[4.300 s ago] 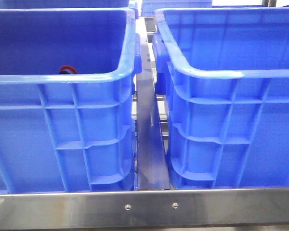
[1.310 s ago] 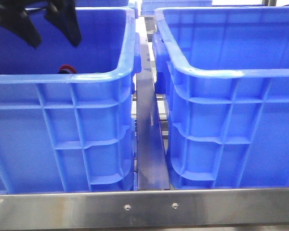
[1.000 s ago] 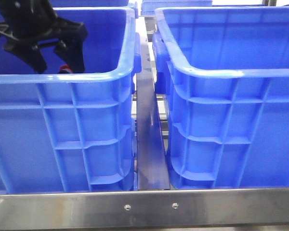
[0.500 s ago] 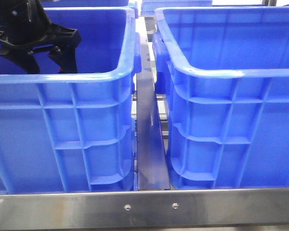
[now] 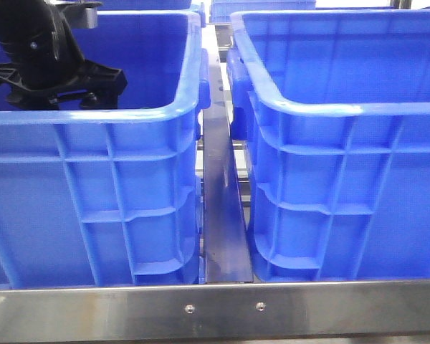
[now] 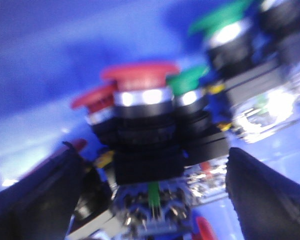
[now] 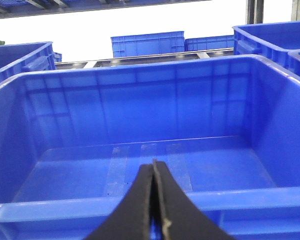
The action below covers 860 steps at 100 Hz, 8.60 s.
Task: Pick red and yellow buttons and place in box
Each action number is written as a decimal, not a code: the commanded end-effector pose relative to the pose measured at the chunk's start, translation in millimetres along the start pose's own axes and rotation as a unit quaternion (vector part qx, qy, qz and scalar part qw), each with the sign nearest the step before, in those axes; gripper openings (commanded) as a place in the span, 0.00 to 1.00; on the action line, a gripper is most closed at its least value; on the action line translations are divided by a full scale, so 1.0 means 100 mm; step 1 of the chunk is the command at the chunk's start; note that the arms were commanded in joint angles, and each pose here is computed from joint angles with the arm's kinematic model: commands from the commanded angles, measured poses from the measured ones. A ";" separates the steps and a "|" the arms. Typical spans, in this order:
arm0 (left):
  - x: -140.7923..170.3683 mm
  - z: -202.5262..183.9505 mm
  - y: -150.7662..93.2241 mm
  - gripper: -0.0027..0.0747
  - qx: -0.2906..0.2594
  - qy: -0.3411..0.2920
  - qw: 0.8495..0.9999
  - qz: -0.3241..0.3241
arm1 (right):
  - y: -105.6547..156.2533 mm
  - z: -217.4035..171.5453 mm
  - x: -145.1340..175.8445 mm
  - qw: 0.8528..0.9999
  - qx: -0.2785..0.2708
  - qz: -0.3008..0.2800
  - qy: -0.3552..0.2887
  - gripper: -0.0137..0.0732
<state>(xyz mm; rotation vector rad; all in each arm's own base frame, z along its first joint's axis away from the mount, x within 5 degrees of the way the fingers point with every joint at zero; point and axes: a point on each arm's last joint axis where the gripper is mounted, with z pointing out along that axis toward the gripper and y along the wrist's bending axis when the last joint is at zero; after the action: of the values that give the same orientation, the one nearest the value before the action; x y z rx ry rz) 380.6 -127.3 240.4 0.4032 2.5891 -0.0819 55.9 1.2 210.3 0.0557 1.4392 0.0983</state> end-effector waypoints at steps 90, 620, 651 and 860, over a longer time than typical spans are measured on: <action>-0.02 -1.61 -0.18 0.01 0.027 -0.150 0.988 0.030 | 0.01 -0.03 -0.13 0.998 -0.005 -0.003 -0.062 0.08; 1.30 -2.45 0.34 0.19 -0.040 -0.347 0.933 -0.086 | 0.37 2.44 -0.65 0.971 -0.024 -0.027 0.235 0.32; 1.30 -2.45 0.34 0.01 -0.041 -0.347 0.933 -0.085 | 0.42 2.97 -0.33 0.961 -0.024 -0.030 0.273 0.32; 1.31 -2.44 0.34 0.01 -0.041 -0.341 0.935 -0.086 | 0.37 1.60 -1.18 0.989 -0.060 -0.014 0.133 0.68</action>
<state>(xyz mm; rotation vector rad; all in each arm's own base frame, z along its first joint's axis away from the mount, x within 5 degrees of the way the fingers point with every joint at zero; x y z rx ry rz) 166.0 -27.2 371.5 0.1024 2.0220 -0.1269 221.6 35.2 333.0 -0.0885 1.7952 0.1842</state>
